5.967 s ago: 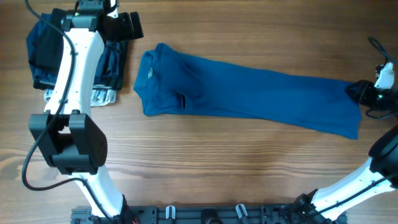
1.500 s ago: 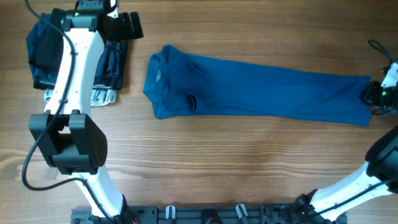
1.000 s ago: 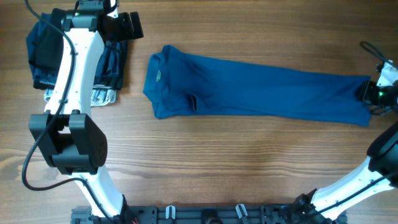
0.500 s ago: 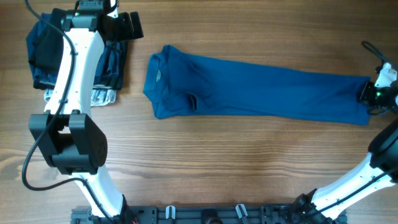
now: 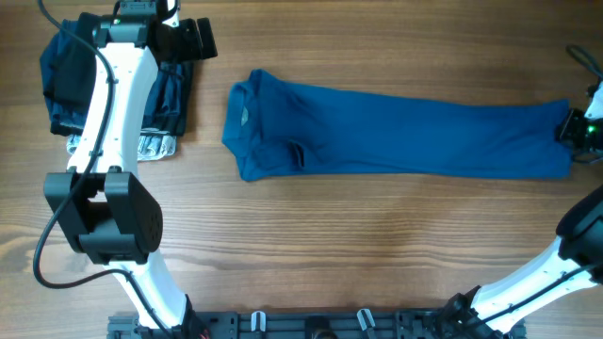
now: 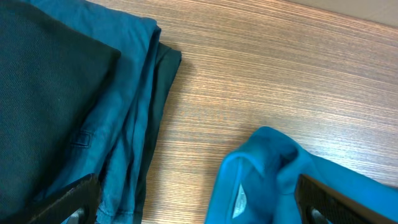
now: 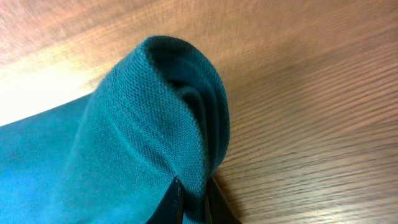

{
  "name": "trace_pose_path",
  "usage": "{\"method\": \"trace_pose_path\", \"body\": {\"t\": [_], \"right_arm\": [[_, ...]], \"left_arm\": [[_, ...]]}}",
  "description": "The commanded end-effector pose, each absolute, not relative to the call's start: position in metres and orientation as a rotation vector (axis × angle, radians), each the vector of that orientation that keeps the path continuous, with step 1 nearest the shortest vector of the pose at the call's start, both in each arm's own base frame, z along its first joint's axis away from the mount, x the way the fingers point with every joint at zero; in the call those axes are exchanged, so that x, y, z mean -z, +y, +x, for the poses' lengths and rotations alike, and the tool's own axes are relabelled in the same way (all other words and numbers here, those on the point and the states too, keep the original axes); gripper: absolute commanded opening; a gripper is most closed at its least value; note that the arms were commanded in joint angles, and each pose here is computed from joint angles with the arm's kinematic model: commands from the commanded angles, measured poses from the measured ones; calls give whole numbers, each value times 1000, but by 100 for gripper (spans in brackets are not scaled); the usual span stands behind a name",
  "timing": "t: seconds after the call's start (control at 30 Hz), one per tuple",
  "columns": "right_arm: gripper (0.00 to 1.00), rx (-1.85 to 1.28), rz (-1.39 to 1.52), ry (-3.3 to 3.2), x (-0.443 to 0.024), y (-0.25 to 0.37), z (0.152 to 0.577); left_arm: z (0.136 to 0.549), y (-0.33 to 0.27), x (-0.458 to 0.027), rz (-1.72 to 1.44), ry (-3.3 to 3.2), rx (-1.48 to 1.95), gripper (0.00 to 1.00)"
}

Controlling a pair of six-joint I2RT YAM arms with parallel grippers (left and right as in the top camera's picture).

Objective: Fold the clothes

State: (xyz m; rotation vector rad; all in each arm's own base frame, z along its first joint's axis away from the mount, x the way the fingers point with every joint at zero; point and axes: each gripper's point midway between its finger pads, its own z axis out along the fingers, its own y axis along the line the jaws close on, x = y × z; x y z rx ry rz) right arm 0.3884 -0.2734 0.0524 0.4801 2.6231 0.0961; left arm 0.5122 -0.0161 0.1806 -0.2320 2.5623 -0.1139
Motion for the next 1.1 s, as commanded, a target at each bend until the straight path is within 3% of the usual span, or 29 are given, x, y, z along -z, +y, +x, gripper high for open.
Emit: {"method": "trace_pose_path", "body": {"t": [0.0,0.17,0.43,0.9,1.07], "right_arm": [[4,48,516,2575,-88,-295,384],[4,41,486,2527,-114,-291,389],[4,-319,465,2418,-171,-231,416],[4,-618,358,2623,-158,-52,446],[4,-540,271,2723,-141,-4,445]], "left_arm": [[513,-14,-177,-234,2568,104,100],[513,-14,-177,-234,2568,104,100],[513,-14,-177,-234,2568,104,100],[513,-14,-177,-234,2568,104,100],[513,-14,-177,-234,2568,104,100]]}}
